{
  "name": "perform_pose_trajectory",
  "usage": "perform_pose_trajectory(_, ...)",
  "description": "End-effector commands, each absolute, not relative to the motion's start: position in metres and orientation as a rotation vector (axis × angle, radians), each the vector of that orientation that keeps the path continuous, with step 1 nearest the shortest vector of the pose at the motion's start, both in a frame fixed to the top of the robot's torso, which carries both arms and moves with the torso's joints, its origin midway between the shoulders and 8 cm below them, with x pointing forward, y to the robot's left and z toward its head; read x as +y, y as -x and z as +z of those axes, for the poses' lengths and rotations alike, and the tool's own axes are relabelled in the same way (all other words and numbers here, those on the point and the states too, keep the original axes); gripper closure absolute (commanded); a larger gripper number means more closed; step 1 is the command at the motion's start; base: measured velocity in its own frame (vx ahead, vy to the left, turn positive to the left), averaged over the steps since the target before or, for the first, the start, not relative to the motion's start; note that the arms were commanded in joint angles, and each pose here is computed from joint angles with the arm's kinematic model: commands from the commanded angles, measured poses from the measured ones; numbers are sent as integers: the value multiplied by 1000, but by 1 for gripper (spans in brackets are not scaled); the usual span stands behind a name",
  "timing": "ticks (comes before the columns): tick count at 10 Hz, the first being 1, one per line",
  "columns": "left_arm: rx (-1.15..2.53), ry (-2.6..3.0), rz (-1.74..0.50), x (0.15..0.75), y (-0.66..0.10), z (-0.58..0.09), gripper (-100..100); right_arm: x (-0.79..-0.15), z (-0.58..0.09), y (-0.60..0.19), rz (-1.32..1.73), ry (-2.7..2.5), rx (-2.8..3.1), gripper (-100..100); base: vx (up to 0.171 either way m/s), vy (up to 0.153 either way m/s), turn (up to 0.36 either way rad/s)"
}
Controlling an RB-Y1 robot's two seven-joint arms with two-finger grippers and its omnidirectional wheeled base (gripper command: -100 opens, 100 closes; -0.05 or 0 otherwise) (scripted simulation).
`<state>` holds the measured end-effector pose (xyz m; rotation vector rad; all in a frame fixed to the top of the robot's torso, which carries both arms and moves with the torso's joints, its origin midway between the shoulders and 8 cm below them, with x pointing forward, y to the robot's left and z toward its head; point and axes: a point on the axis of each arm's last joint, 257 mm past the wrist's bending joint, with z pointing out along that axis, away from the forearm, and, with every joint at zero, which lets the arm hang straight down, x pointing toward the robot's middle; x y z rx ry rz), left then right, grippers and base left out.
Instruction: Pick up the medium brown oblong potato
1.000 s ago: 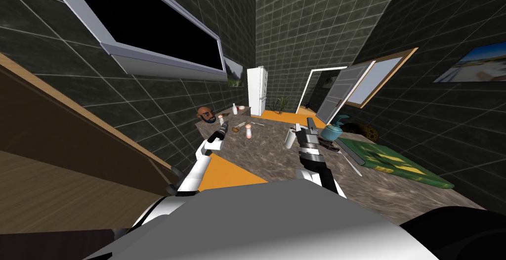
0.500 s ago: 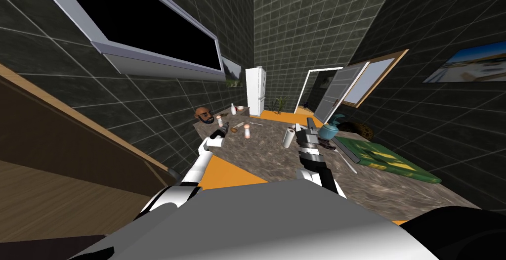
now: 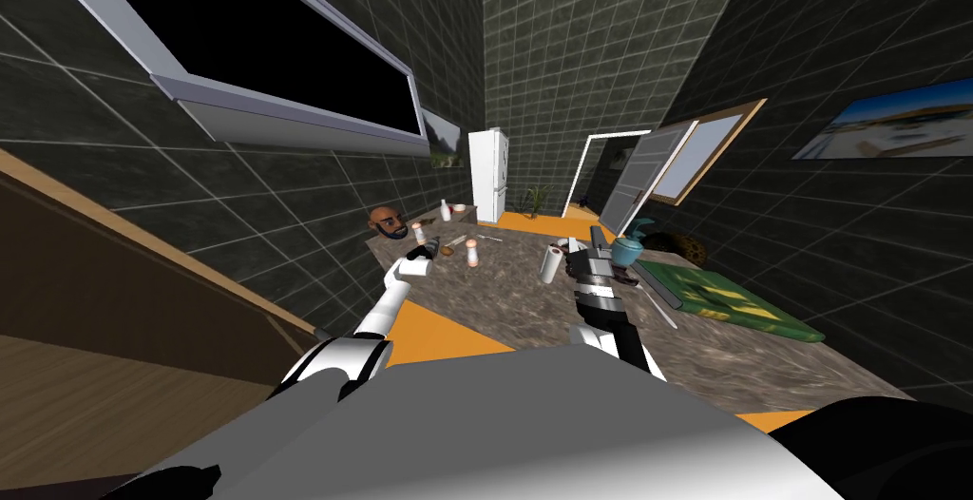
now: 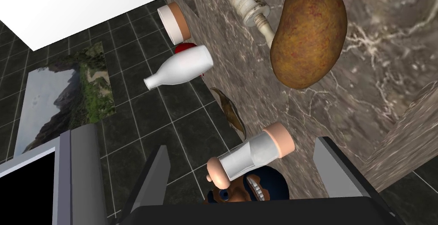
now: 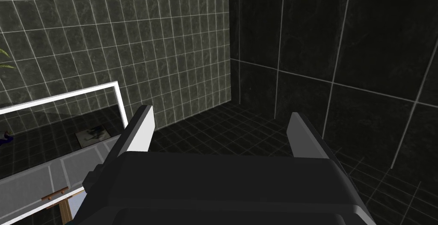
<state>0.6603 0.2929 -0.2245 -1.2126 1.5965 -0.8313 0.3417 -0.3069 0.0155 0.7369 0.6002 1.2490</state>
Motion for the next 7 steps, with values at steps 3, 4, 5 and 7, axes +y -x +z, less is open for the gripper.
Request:
perform_pose_trajectory(3,1640,1283,-780,303,-663,-243,-100,-307,15,-342,1249,-737,600,0,4,-13,-44)
perform_pose_trajectory(4,1654,1313,-760,307,-666,-246,-100,-307,15,-342,1249,-737,600,0,7,-14,-53)
perform_pose_trajectory(5,1660,1322,-752,309,-665,-251,-100,-307,15,-342,1249,-737,600,0,7,-12,-38)
perform_pose_trajectory(7,1684,1381,-714,318,-669,-257,-100,-307,15,-342,1249,-737,600,0,12,-17,-85)
